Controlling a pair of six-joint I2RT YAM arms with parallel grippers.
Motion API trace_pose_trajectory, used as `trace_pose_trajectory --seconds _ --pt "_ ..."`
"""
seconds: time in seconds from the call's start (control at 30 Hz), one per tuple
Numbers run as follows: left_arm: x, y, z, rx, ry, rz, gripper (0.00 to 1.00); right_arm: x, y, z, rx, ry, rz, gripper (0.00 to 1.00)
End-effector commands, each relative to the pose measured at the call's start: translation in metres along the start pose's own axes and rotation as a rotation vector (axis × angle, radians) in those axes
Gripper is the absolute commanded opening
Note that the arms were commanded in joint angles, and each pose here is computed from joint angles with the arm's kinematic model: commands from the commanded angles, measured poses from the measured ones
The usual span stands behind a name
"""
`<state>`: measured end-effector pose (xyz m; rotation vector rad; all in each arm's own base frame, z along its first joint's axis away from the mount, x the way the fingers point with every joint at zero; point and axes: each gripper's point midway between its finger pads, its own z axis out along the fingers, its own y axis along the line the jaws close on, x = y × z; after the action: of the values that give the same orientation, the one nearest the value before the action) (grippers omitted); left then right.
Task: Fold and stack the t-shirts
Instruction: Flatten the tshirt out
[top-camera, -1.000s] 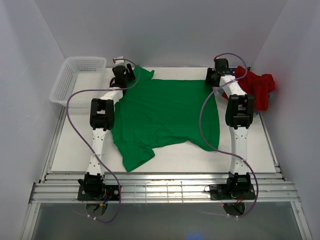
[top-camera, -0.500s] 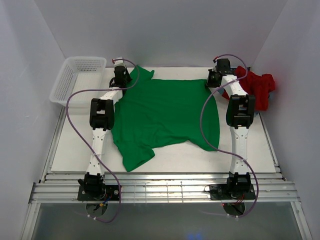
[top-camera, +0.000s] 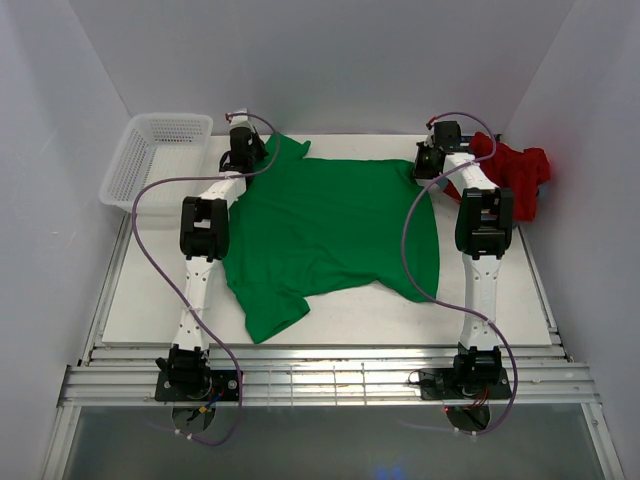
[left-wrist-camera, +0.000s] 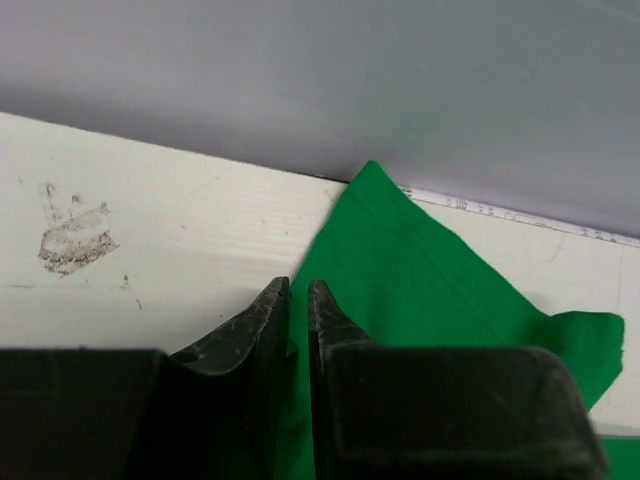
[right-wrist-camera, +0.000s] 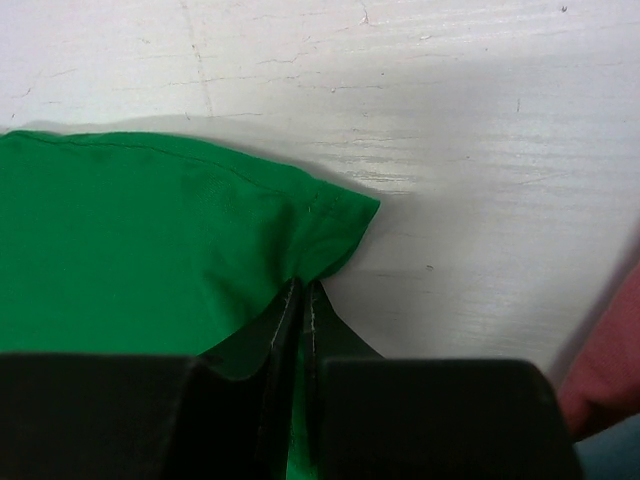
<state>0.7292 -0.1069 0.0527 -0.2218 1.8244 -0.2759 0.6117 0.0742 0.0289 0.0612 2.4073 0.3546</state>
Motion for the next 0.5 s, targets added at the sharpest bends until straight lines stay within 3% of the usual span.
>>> trace_pose_trajectory --seconds 0.0,0.1,0.37,0.47 --pt "-0.086 -0.036 -0.017 0.071 -0.149 -0.015 0.24 0.001 0.009 -0.02 0.0 0.021 0.0 0.08" --pt "-0.102 -0.037 -0.027 0.063 -0.189 -0.001 0.24 -0.001 0.014 -0.025 -0.006 0.014 -0.008 0.08" --pt "-0.086 -0.028 -0.038 0.05 -0.164 0.044 0.24 0.005 0.026 -0.038 -0.021 0.025 -0.051 0.08" --pt "-0.071 -0.025 -0.029 0.056 -0.144 0.008 0.41 0.01 0.029 -0.038 -0.03 0.04 -0.053 0.11"
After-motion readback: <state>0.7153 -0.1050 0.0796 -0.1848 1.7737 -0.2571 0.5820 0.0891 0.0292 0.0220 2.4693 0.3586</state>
